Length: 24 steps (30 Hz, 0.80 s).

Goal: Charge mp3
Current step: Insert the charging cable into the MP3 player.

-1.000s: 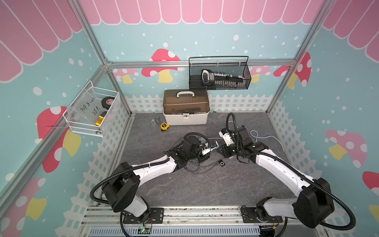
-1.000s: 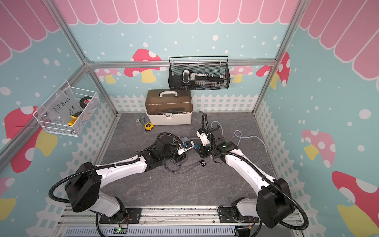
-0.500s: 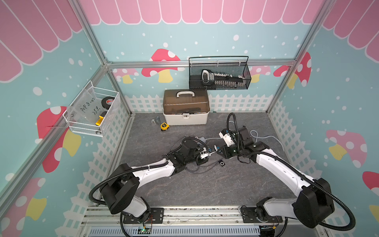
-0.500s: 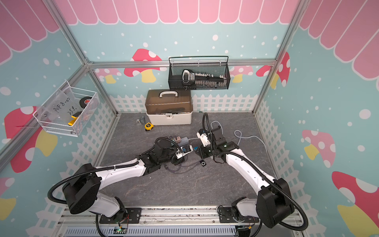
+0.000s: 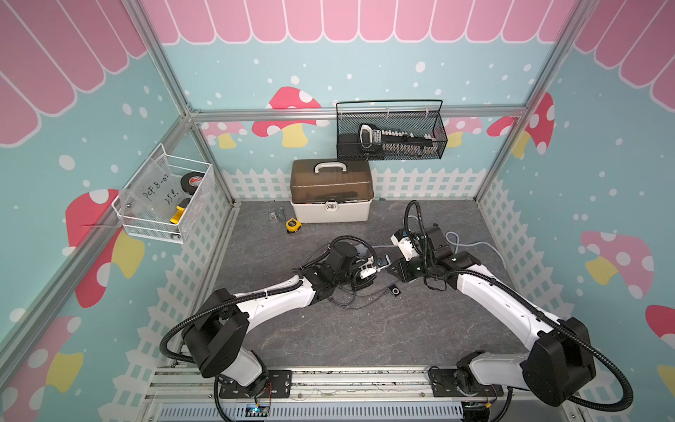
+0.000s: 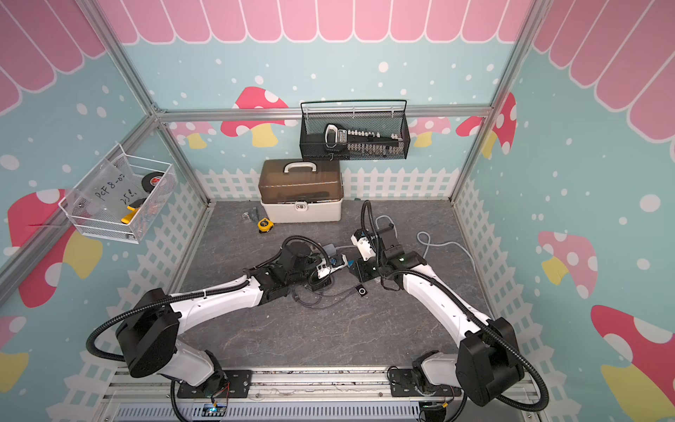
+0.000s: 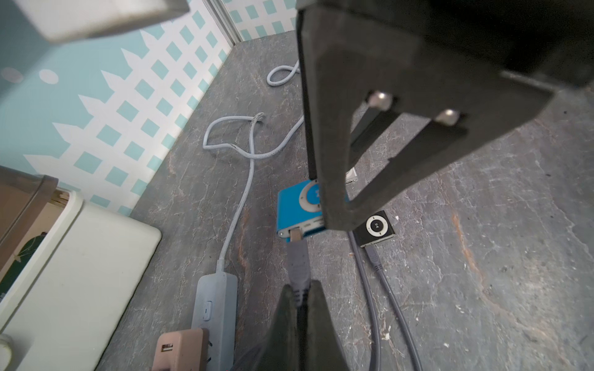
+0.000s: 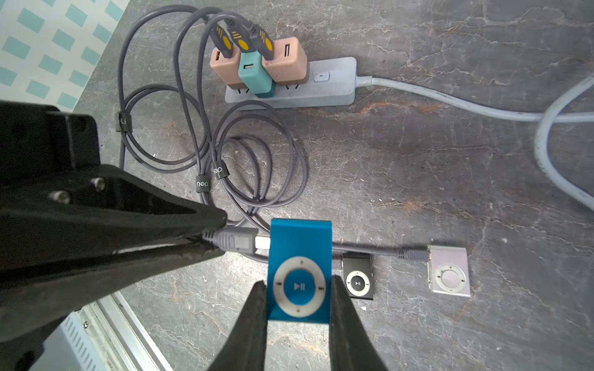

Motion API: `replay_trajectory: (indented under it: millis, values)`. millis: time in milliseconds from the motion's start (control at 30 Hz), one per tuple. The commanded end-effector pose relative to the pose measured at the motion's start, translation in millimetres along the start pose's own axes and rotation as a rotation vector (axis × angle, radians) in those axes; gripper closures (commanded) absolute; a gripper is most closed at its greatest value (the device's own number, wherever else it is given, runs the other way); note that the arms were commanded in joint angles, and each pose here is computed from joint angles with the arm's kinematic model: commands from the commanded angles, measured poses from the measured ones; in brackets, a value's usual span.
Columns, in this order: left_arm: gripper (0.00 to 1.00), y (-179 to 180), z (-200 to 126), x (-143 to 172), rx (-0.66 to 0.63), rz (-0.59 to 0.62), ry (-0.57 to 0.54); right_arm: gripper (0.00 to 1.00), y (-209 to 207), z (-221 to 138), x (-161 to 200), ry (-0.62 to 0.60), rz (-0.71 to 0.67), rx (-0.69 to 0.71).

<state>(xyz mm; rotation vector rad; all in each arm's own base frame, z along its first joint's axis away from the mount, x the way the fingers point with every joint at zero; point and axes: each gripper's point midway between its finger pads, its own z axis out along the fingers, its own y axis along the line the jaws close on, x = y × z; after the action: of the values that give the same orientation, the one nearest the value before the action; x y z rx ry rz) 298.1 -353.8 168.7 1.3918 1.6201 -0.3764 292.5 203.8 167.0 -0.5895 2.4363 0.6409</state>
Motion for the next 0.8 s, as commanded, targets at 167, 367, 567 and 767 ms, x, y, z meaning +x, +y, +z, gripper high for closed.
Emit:
replay_trajectory:
  millis: [167,367,567,767]
  values:
    - [1.0,-11,-5,-18,0.055,-0.11,-0.019,0.95,21,-20,-23,-0.127,-0.132,-0.041]
    - [1.0,-13,-25,-31,0.005,-0.147,-0.06,0.95,17,-32,-16,-0.164,-0.135,0.001]
    - [1.0,-22,-39,-33,0.005,-0.162,-0.056,0.96,5,-54,-2,-0.212,-0.134,0.099]
    - [1.0,-24,-47,-37,-0.014,-0.162,-0.054,0.97,5,-60,5,-0.201,-0.178,0.129]
